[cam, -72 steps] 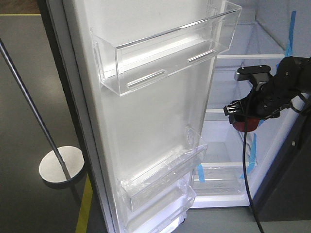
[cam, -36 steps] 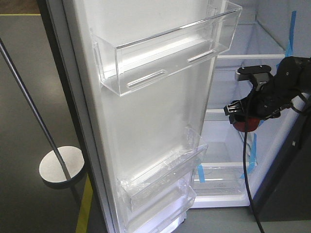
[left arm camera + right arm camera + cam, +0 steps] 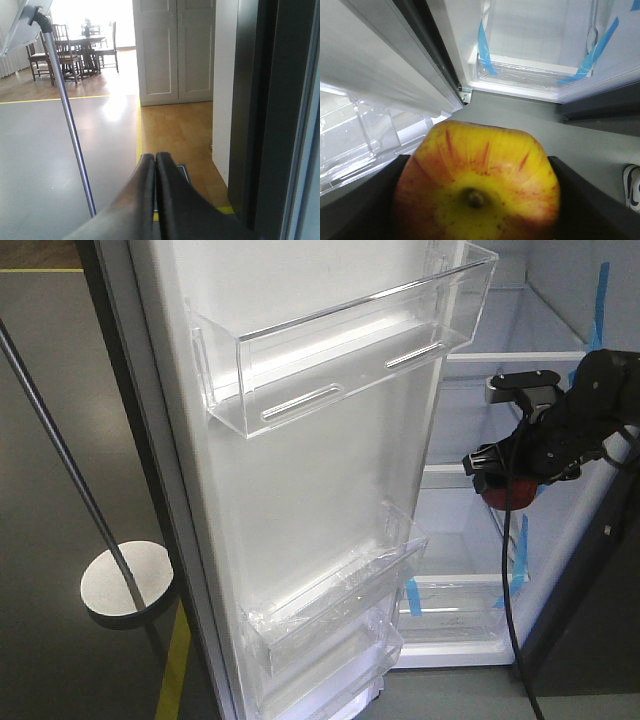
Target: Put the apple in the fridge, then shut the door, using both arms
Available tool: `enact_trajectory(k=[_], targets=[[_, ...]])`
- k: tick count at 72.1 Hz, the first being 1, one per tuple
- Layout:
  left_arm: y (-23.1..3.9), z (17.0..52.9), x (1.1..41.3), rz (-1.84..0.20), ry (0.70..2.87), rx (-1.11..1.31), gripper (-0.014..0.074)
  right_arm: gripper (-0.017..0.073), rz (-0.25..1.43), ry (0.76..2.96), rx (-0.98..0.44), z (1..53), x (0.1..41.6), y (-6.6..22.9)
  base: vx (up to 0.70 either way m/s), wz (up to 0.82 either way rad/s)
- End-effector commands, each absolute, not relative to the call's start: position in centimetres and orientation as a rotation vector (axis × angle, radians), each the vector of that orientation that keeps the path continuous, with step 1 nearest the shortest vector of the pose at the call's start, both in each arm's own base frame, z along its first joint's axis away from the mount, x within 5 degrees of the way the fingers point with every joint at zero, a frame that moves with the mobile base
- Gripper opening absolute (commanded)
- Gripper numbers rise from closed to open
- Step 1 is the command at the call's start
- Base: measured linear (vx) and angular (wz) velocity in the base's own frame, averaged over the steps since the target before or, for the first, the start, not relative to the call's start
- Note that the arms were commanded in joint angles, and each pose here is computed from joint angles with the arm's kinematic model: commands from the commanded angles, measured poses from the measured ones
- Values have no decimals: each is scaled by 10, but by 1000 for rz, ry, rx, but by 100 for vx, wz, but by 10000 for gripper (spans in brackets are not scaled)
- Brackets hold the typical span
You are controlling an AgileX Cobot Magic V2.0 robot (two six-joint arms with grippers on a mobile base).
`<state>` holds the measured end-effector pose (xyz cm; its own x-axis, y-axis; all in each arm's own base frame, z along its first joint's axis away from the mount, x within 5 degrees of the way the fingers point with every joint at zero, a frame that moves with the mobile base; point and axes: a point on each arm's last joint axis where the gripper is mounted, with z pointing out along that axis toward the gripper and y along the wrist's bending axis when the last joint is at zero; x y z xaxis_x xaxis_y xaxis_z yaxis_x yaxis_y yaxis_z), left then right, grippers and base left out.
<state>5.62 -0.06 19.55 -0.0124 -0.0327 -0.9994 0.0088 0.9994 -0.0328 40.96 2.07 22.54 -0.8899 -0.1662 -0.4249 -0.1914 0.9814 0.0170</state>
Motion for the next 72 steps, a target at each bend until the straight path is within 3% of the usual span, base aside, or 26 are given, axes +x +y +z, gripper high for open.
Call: enact_trajectory(k=[1, 38, 72], targets=[[-1, 204, 55, -44, 1493, -21, -6, 174, 58, 2541, -283, 290, 398, 20, 0, 0], [-1, 204, 55, -44, 1493, -21, -6, 174, 85, 2104, -371, 446, 287, 25, 0, 0], [-1, 204, 55, -44, 1493, -21, -6, 176, 462, 1547, -683, 543, 247, 78, 0, 0]])
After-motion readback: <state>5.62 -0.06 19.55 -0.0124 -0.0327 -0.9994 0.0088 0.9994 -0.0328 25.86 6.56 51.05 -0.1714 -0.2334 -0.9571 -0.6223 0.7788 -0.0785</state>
